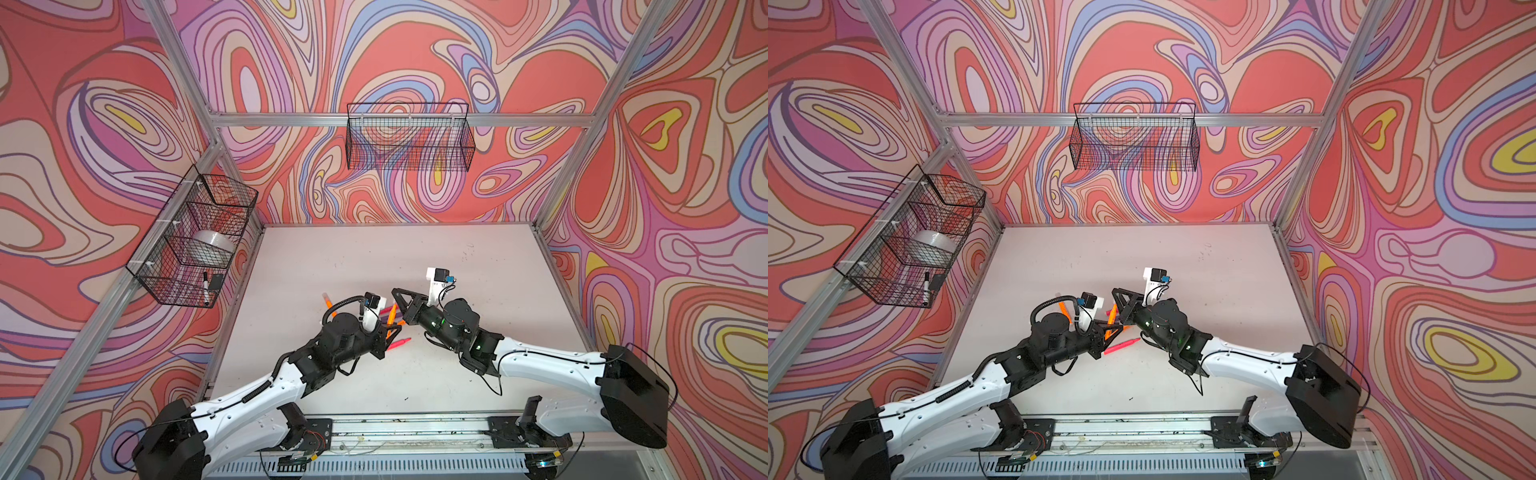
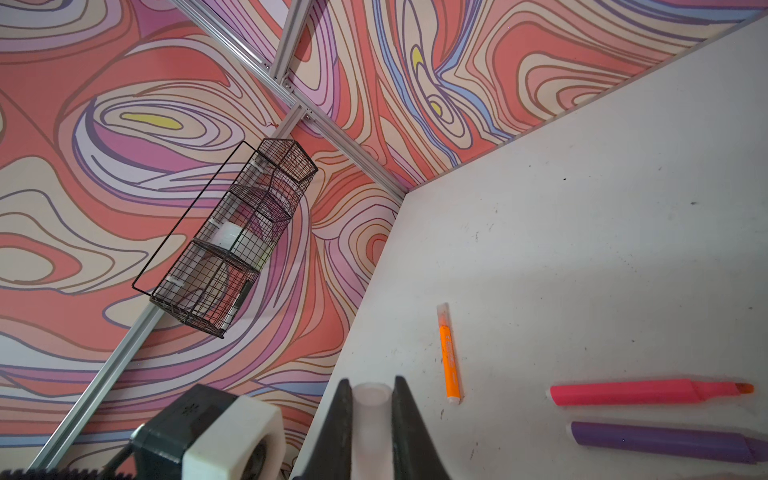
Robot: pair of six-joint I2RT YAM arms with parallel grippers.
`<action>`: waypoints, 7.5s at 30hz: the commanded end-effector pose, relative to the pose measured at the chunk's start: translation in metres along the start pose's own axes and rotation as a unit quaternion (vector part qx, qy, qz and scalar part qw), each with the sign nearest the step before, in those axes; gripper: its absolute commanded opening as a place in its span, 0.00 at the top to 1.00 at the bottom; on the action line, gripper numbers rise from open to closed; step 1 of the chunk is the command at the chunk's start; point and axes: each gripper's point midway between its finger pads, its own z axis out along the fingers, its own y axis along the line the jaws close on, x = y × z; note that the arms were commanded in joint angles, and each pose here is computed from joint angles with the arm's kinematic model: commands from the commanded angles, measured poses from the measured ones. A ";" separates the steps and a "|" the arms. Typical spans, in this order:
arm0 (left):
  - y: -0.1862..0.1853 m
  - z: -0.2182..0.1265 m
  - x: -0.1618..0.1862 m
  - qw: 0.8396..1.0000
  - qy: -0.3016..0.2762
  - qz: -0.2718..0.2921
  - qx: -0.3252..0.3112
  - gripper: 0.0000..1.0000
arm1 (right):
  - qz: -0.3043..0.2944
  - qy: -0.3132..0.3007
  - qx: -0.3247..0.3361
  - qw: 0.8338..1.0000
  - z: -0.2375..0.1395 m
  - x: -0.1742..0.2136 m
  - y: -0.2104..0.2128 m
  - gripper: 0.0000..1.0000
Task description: Insert the pens into the pen caps
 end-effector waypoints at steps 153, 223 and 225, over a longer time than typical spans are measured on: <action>0.056 -0.062 -0.080 0.954 -0.226 0.077 -0.181 1.00 | -0.094 0.095 0.139 0.981 -0.026 0.104 0.005 0.56; 0.255 -0.015 0.085 0.800 0.190 -0.150 -0.549 0.70 | -0.200 -0.104 0.552 0.803 -0.161 -0.121 -0.256 0.06; 0.255 -0.015 0.084 0.800 0.188 -0.151 -0.549 0.70 | -0.200 -0.105 0.551 0.803 -0.161 -0.121 -0.256 0.06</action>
